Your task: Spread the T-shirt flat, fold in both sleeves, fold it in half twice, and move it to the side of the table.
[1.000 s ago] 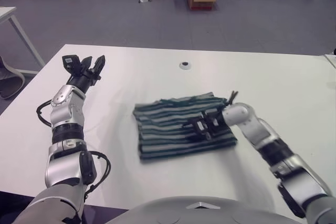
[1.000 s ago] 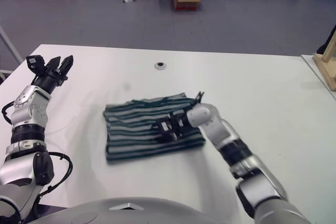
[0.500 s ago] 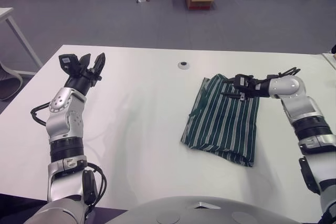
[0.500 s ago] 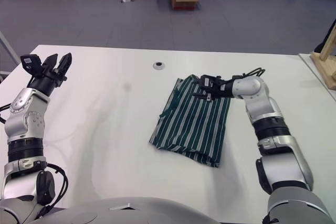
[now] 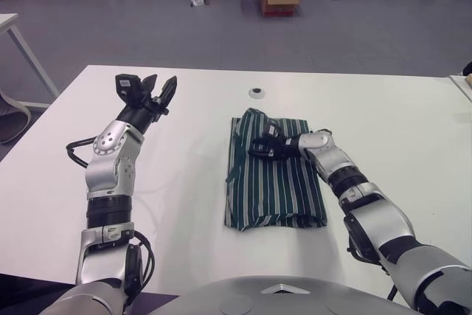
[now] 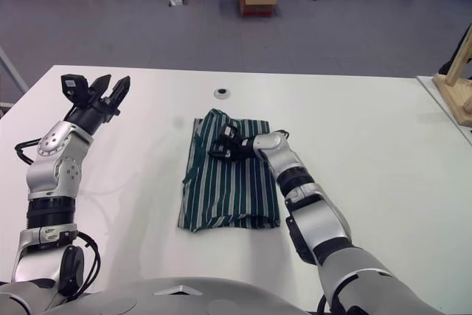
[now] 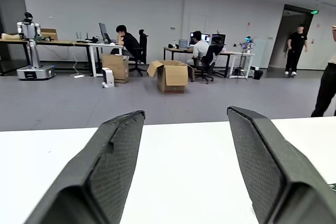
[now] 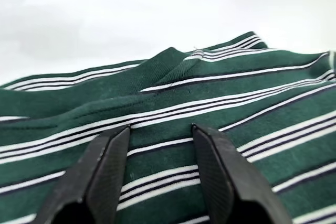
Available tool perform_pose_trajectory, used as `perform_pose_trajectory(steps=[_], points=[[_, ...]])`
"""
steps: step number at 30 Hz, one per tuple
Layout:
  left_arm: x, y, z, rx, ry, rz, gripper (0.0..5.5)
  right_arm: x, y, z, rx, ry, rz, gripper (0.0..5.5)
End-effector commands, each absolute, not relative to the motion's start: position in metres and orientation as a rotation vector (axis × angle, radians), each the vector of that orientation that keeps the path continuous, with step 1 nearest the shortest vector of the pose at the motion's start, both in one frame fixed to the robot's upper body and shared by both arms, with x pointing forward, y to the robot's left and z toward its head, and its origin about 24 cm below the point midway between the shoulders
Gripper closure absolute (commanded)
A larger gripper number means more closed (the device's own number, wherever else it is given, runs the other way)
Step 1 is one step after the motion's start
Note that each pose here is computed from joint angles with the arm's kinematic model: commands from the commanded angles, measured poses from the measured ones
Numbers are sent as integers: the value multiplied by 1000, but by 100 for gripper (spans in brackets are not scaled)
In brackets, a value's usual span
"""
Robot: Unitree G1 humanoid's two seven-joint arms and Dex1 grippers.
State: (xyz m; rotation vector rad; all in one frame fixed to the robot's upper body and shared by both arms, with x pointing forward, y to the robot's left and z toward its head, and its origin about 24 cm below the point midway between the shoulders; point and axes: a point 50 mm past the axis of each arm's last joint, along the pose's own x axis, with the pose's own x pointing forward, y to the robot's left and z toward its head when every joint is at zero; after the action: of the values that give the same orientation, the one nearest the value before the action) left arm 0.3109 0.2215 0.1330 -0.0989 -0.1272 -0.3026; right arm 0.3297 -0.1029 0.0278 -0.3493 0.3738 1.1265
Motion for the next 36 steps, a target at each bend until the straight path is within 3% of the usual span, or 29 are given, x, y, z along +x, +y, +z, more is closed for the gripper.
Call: perform_pose_trajectory(steps=[1,4,8,15,24,27,29,36], points=[[297,219,133,-19,-112,-335,260,336,-132,80,-343,156,1090,331],[282,210,128,70,-86,-444,260,317,-157,98,-385,85,1118,331],[254,218,115,393,6,-660,260,278,-192,91,-642,97,1212,331],[205,219,93,790,103,-1088,260,223,-246,82,-843,225,1361,331],[180,196,45,997,96,-1389,260,190,-235,65,-992,172,1525,331],[181,192,41,999,83,-1399,242,185,-234,61,-986,175,1536,331],[182,185,40,1001,39,-1402,203,186,-232,62,-989,161,1528,282],[181,165,32,974,-24,-1528,203,188,-228,62,-1035,112,1540,282]])
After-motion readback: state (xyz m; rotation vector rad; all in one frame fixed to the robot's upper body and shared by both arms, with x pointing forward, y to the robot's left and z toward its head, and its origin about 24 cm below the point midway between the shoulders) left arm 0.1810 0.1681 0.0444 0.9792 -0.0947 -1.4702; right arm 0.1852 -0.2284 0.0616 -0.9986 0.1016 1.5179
